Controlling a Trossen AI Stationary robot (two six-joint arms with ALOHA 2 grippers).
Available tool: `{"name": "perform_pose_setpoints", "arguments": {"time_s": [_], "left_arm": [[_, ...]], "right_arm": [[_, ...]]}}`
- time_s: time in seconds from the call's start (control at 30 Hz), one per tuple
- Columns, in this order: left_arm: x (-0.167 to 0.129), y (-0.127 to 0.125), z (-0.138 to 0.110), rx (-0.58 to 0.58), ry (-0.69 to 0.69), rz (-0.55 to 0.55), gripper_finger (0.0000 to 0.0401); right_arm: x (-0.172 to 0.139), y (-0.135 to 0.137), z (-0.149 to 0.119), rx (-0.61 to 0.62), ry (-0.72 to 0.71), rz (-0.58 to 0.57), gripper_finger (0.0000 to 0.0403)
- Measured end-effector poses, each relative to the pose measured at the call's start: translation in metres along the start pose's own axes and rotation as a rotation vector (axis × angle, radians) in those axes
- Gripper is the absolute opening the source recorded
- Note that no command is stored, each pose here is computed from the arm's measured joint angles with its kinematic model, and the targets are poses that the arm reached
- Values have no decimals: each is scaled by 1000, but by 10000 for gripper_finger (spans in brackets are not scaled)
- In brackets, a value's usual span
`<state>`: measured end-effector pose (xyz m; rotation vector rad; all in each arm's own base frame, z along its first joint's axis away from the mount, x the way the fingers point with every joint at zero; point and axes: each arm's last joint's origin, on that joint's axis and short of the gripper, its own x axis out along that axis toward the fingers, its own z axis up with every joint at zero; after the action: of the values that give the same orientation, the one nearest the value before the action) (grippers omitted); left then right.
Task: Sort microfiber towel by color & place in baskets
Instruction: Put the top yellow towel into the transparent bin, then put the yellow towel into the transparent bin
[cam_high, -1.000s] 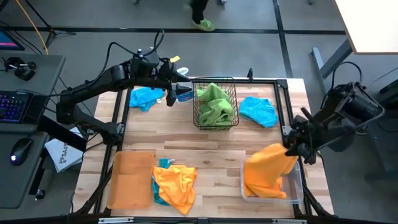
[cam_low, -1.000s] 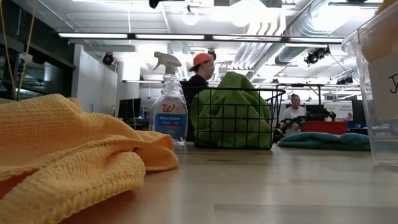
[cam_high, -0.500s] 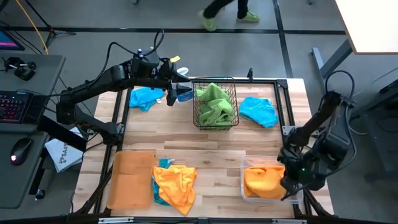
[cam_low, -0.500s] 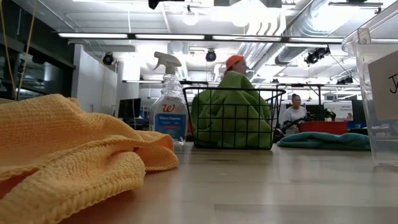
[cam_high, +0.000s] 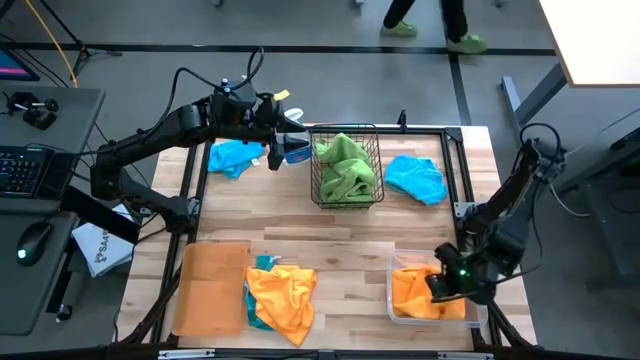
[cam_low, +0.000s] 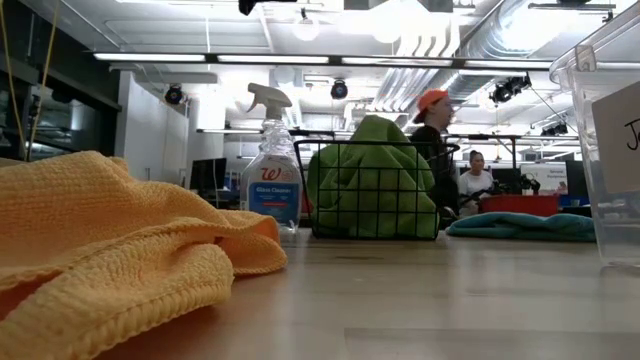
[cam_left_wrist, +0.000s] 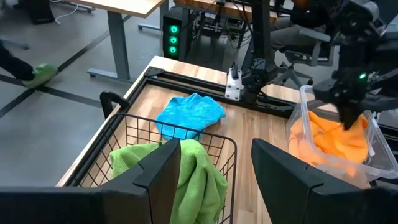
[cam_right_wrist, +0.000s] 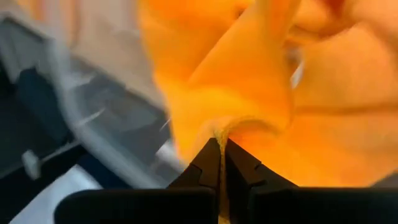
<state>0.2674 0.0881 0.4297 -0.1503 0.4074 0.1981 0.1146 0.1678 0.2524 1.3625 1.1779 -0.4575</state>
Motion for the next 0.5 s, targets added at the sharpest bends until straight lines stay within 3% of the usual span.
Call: {"name": "perform_pose_setpoints", "arguments": {"time_s": [0.2,0.5], "left_arm": [[0,0,0,-1,0,0,186],[0,0,0,-1,0,1,186]], "right_arm": [[3,-2,12,-65,-18,-76,59],[-40,16,12,-258,61,-196,234]]}}
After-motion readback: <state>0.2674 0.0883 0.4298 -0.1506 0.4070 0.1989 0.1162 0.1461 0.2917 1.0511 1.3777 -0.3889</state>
